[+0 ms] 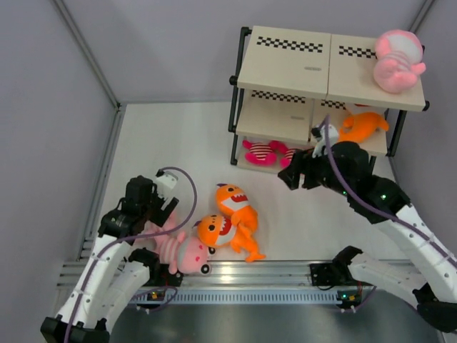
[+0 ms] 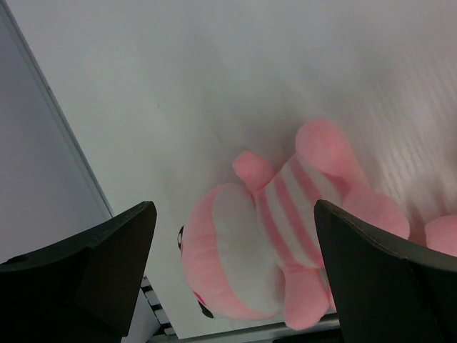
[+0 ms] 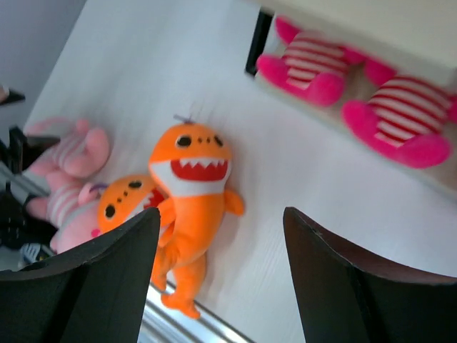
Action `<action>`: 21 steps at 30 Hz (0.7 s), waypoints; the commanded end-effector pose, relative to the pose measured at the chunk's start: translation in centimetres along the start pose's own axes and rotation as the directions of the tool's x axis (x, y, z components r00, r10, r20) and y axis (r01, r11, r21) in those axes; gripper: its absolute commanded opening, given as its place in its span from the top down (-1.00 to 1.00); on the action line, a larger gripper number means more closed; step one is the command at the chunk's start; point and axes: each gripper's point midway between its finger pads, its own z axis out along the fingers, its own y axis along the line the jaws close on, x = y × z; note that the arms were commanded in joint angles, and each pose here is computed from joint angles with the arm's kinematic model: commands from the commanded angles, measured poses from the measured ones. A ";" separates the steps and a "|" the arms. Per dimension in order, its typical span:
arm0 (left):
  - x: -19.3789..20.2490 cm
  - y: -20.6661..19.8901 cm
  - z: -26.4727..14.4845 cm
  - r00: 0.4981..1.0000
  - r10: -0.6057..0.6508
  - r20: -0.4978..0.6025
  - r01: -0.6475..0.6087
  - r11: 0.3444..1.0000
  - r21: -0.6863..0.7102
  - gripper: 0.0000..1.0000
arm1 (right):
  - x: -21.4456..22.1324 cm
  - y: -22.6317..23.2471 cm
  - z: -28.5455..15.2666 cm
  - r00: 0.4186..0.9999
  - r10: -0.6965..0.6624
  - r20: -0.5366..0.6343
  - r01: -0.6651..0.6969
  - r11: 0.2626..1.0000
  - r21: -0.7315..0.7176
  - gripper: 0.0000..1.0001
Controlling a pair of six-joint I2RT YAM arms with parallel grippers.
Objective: Place and organize the stuffed toys onto the shelf
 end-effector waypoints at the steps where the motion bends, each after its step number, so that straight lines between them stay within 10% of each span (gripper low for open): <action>1: 0.8 1.6 -0.5 0.999 -0.045 0.016 0.046 0.994 -0.101 -0.97 | 5.3 2.8 2.0 0.990 0.021 -0.142 -0.036 0.994 -0.102 -0.41; 17: 2.5 5.3 -3.7 0.967 -0.221 0.126 0.251 0.917 -0.312 -0.97 | 21.0 8.8 11.0 0.903 0.097 -0.419 -0.231 0.931 -0.281 -0.37; 21: 2.5 5.5 -3.9 0.966 -0.225 0.131 0.256 0.911 -0.322 -0.97 | 22.4 9.9 12.1 0.889 0.092 -0.449 -0.244 0.925 -0.292 0.08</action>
